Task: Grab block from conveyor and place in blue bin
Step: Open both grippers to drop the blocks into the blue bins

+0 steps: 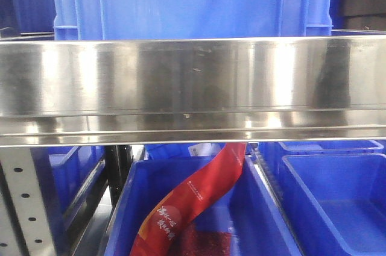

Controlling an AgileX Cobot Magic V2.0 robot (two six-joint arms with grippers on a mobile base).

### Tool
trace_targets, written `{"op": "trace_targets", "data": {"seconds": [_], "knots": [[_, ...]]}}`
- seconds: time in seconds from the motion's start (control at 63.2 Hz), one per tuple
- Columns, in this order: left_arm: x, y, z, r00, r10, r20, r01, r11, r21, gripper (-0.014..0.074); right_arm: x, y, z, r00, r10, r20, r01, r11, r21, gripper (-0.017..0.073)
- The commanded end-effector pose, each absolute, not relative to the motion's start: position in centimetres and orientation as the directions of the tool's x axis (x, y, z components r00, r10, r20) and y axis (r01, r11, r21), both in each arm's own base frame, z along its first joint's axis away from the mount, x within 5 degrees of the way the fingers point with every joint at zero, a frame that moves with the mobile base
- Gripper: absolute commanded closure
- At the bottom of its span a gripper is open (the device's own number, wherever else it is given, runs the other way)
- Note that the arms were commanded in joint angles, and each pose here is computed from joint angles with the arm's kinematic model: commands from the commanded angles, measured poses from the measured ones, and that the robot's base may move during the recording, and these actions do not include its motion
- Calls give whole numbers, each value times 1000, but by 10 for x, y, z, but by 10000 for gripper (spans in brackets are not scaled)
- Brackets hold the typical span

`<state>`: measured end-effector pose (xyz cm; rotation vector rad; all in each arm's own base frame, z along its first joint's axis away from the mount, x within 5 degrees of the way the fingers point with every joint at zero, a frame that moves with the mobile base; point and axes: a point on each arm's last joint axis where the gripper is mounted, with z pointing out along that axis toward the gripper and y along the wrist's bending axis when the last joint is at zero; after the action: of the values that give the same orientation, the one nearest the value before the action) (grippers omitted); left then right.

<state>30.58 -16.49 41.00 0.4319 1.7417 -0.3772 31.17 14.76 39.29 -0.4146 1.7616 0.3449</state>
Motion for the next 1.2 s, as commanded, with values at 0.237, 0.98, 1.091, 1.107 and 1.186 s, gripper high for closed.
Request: {"op": "trace_targets", "data": {"seconds": [0.237, 0.98, 1.091, 1.107, 1.186], "knots": [[306, -168, 412, -185, 74, -980, 486, 874, -26, 212, 319, 149, 395, -162, -74, -984, -442, 897, 5, 43], [294, -152, 424, -214, 72, -974, 467, 884, -37, 704, 286, 118, 439, -100, 45, -994, -405, 911, 82, 721], [280, -142, 431, -221, 84, -972, 463, 886, -29, 704, 273, 104, 446, -71, 58, -996, -382, 921, 81, 721], [277, -140, 433, -219, 82, -972, 462, 886, -29, 704, 270, 101, 446, -66, 60, -996, -376, 923, 81, 721], [265, -132, 432, -217, 80, -973, 458, 889, -29, 704, 258, 91, 444, -63, 62, -996, -357, 931, 81, 721]]}}
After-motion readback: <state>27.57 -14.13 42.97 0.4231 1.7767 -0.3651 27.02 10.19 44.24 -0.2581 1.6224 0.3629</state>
